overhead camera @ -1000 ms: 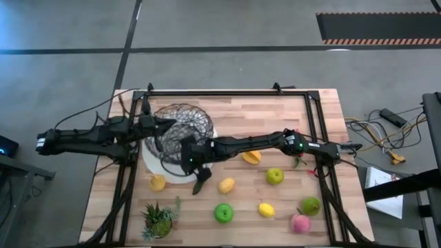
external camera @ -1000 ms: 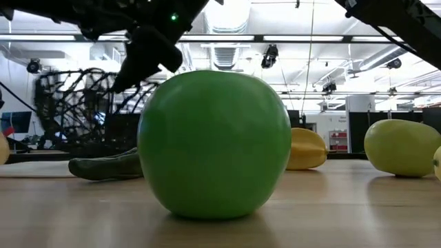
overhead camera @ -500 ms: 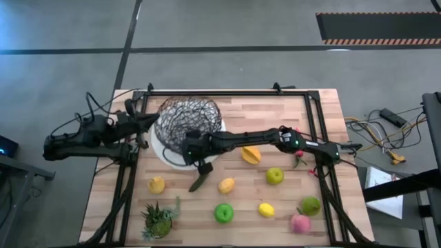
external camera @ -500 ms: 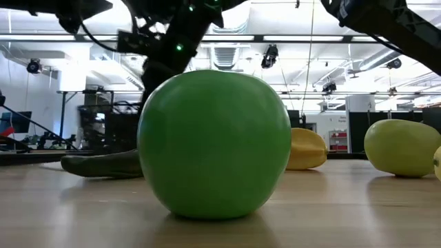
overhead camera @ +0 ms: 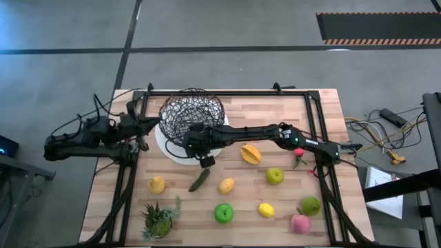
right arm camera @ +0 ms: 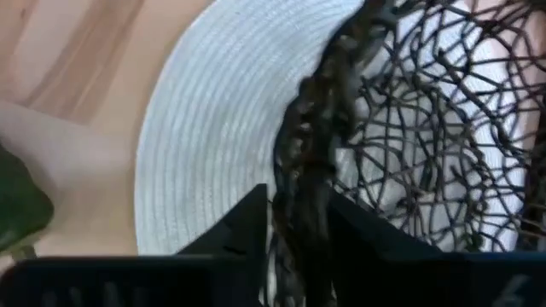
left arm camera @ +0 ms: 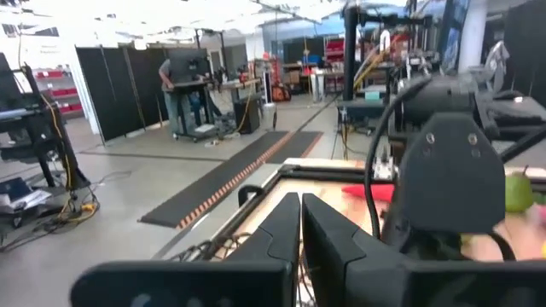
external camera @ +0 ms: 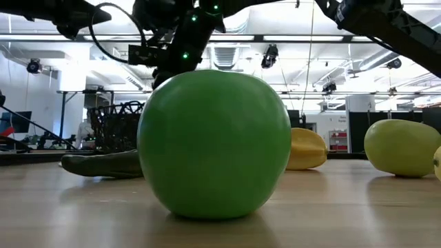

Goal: Build produce basket
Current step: Put the wire basket on the table mat, then put the star fruit into the wire basket

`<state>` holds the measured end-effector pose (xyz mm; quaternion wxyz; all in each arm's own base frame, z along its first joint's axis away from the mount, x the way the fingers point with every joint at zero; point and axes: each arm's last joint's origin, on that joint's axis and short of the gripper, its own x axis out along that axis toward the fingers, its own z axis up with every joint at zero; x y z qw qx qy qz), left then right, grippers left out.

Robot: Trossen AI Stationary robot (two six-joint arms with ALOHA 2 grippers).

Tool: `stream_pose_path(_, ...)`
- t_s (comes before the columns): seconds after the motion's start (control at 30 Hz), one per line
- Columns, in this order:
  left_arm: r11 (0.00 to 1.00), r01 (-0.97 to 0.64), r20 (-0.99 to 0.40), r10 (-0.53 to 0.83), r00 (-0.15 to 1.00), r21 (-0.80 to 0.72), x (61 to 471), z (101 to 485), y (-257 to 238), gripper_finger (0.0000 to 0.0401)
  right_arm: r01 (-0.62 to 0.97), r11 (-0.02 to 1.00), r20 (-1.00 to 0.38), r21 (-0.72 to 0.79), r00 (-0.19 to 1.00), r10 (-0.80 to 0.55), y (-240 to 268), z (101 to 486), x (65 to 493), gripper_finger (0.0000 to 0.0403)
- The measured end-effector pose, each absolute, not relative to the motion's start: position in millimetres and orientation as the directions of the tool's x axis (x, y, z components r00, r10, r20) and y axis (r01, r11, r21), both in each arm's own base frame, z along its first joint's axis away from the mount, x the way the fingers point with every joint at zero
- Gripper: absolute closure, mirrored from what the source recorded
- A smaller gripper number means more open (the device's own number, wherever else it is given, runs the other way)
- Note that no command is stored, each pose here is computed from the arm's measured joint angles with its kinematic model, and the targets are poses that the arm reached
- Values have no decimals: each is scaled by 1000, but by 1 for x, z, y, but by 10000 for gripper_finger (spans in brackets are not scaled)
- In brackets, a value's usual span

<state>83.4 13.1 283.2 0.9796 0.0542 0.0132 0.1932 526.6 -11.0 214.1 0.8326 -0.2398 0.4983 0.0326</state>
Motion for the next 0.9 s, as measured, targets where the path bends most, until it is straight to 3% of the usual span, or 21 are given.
stream_pose_path(0.2, 920, -373, -31, 380, 925, 122, 84, 281, 13, 401, -232, 906, -839, -355, 506, -199, -11, 269, 500, 243)
stream_pose_path(0.43, 920, -369, -59, 379, 923, 132, 84, 278, 13, 401, -31, 967, -879, -253, 426, -216, -13, 315, 447, 245)
stream_pose_path(0.73, 921, -366, -67, 377, 924, 134, 84, 277, 13, 401, 271, 936, -889, -226, 336, -312, 10, 273, 369, 285)
stream_pose_path(0.9, 921, -365, -75, 377, 923, 137, 84, 274, 13, 401, 446, 885, -913, -133, 292, -285, 13, 247, 326, 297)
